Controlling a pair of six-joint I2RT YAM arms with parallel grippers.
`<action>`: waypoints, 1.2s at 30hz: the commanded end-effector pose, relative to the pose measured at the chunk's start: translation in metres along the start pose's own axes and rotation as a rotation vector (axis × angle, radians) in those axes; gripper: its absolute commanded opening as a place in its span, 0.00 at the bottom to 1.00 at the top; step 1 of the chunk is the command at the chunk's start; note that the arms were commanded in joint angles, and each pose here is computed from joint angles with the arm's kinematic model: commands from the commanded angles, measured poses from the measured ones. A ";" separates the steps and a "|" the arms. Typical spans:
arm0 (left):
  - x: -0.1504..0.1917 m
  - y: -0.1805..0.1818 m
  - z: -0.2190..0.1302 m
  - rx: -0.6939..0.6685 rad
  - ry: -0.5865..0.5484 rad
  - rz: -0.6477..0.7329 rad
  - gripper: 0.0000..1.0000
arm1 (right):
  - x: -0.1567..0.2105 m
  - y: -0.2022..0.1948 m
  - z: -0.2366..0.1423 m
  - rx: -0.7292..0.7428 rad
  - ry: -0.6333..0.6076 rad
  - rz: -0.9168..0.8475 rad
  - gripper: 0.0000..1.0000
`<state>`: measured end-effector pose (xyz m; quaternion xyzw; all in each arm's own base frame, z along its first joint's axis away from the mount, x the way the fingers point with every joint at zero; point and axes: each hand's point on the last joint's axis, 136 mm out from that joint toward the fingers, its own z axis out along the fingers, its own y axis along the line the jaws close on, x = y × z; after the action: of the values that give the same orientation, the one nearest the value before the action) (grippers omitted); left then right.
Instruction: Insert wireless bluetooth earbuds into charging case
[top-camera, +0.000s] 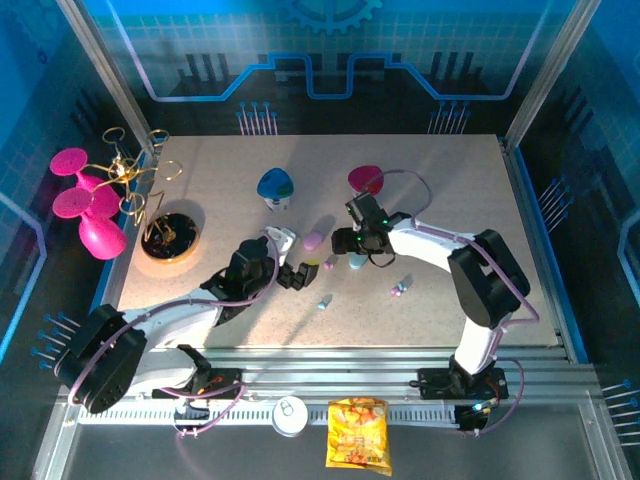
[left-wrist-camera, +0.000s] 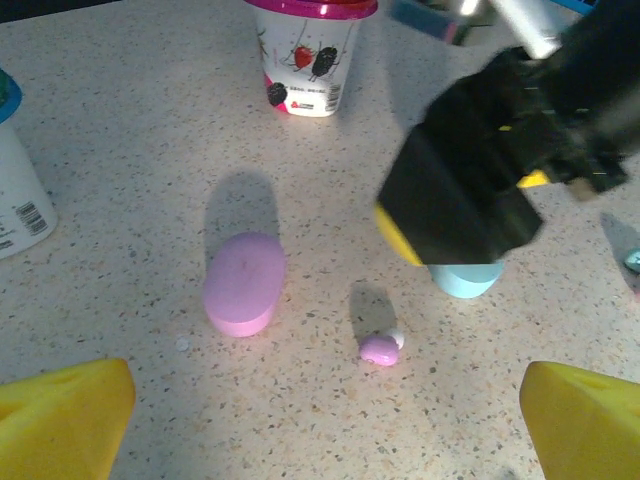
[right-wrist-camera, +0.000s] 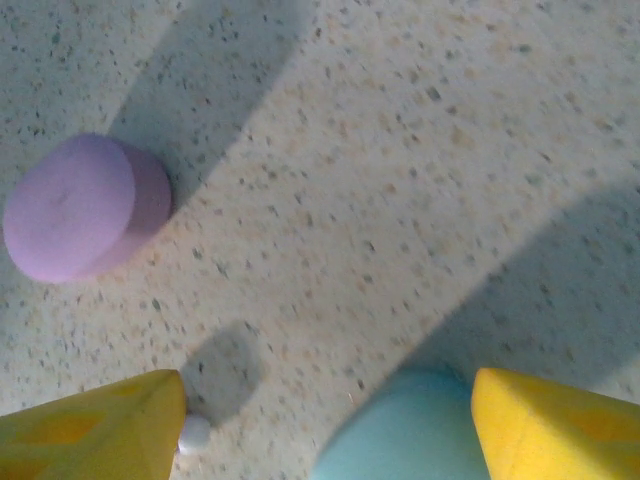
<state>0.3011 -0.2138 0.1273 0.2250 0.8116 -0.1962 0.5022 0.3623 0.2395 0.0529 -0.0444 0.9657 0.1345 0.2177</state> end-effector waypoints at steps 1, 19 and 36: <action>-0.017 -0.010 -0.002 0.033 -0.048 0.030 0.99 | -0.001 0.006 0.014 -0.014 0.041 -0.038 0.74; -0.016 -0.023 0.007 0.101 -0.052 0.039 0.99 | 0.062 -0.006 -0.021 -0.065 0.117 0.000 0.62; -0.020 -0.027 0.000 0.126 -0.075 0.033 0.99 | 0.062 -0.006 -0.018 -0.098 0.054 -0.498 0.79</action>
<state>0.2958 -0.2336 0.1309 0.2573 0.7906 -0.2318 0.5049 0.3000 0.2207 0.0529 -0.2399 0.9357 0.1344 0.2210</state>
